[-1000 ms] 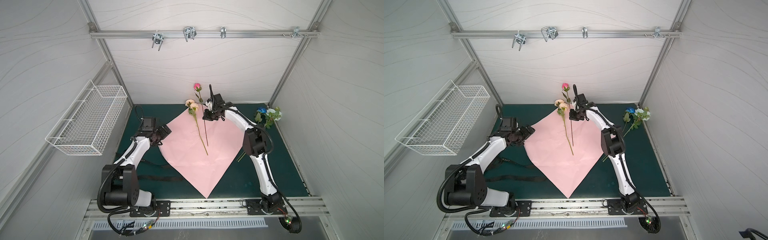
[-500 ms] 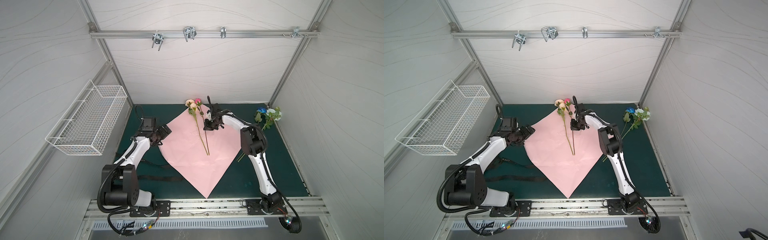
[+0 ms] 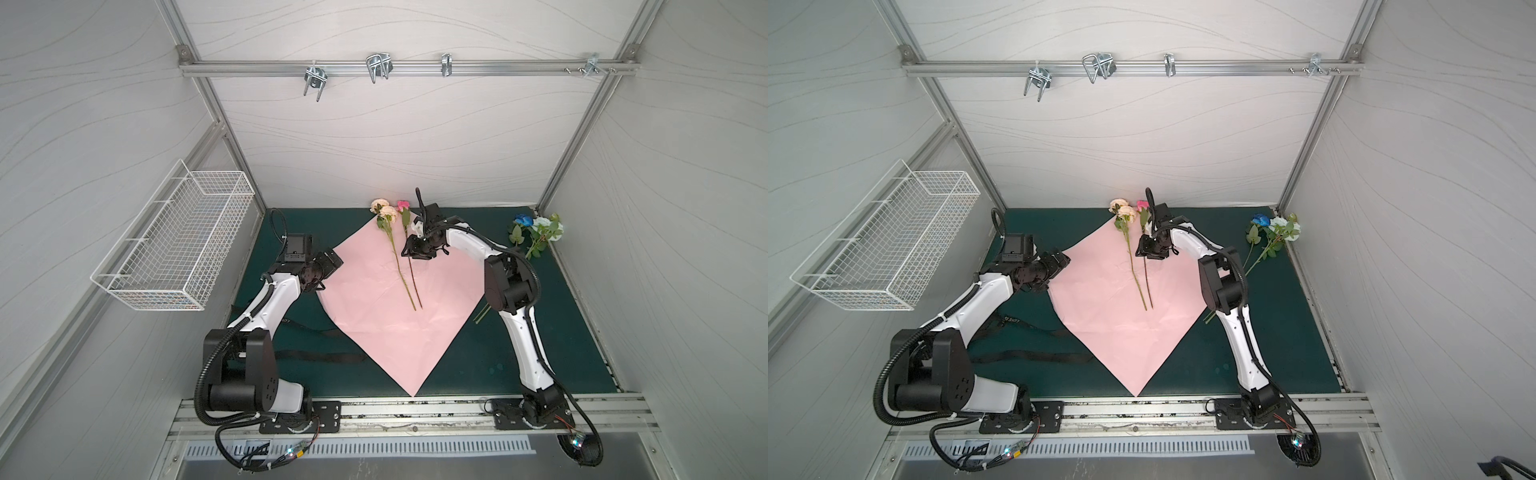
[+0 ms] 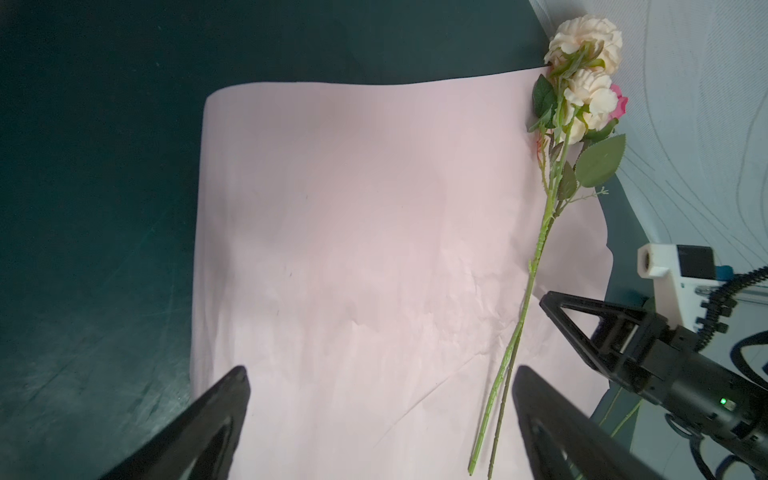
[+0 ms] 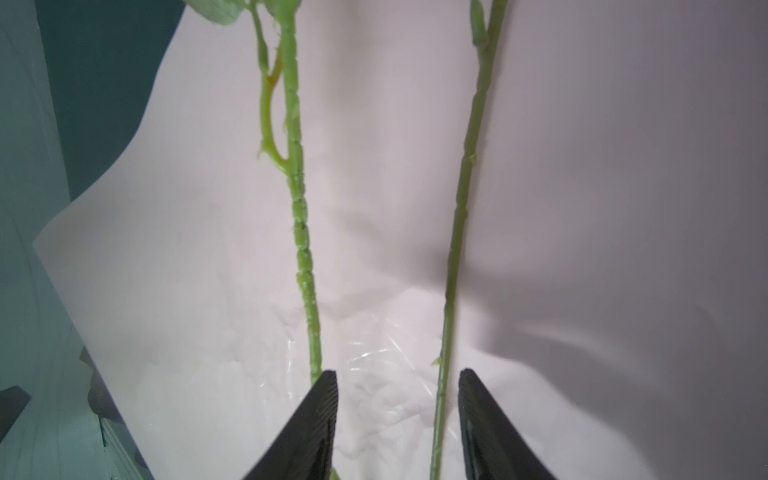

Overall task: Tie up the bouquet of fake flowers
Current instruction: 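Lay the pink rose beside the cream rose on the paper and release, then move the right gripper back to the roses and grasp a pale rose stem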

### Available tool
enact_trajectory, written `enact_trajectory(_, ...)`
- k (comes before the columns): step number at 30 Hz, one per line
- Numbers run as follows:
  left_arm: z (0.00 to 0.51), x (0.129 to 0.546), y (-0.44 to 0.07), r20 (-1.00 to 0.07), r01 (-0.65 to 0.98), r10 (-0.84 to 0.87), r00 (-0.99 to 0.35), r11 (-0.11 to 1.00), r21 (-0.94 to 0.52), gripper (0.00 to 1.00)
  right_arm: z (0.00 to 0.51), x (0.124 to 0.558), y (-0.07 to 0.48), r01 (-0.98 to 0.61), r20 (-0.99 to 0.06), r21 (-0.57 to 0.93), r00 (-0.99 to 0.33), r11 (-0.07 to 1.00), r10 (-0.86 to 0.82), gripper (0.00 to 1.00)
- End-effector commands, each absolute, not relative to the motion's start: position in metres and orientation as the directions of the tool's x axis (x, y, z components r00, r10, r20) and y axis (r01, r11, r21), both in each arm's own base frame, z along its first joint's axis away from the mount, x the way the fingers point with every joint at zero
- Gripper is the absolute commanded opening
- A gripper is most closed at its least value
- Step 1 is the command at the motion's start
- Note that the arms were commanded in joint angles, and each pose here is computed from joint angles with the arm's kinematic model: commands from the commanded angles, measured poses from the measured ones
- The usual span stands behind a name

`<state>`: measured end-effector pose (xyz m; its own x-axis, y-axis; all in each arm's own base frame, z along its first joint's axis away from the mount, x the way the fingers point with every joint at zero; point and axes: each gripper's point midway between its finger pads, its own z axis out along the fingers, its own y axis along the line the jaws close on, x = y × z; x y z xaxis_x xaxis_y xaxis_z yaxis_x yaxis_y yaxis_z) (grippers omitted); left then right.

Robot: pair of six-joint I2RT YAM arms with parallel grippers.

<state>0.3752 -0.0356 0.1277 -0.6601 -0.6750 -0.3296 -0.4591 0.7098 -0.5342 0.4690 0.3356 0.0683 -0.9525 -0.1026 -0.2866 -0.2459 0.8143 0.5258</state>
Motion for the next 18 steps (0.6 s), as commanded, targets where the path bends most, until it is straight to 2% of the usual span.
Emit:
enact_trajectory(1, 0.144, 0.384, -0.038, -0.360, -0.425, -0.675, -0.644, 0.707, -0.565, 0.99, 0.142, 0.467, 0.311, -0.270, -0.377, 0.508, -0.923, 0.818, -0.070, 0.50)
enact_trajectory(4, 0.145, 0.384, -0.038, -0.364, -0.423, -0.674, -0.642, 0.708, -0.565, 0.99, 0.165, 0.460, 0.267, -0.215, -0.399, 0.471, -0.917, 0.856, -0.011, 0.49)
enact_trajectory(9, 0.146, 0.382, -0.038, -0.369, -0.421, -0.672, -0.642, 0.711, -0.563, 0.99, 0.177, 0.436, 0.153, 0.008, -0.421, 0.367, -0.890, 0.930, 0.174, 0.46)
enact_trajectory(14, 0.146, 0.384, -0.039, -0.366, -0.417, -0.671, -0.644, 0.710, -0.568, 0.99, 0.149, 0.398, 0.044, 0.267, -0.385, 0.309, -0.843, 0.913, 0.377, 0.47)
enact_trajectory(18, 0.145, 0.385, -0.040, -0.365, -0.416, -0.670, -0.646, 0.710, -0.568, 0.99, 0.118, 0.381, 0.001, 0.378, -0.330, 0.348, -0.807, 0.858, 0.490, 0.45)
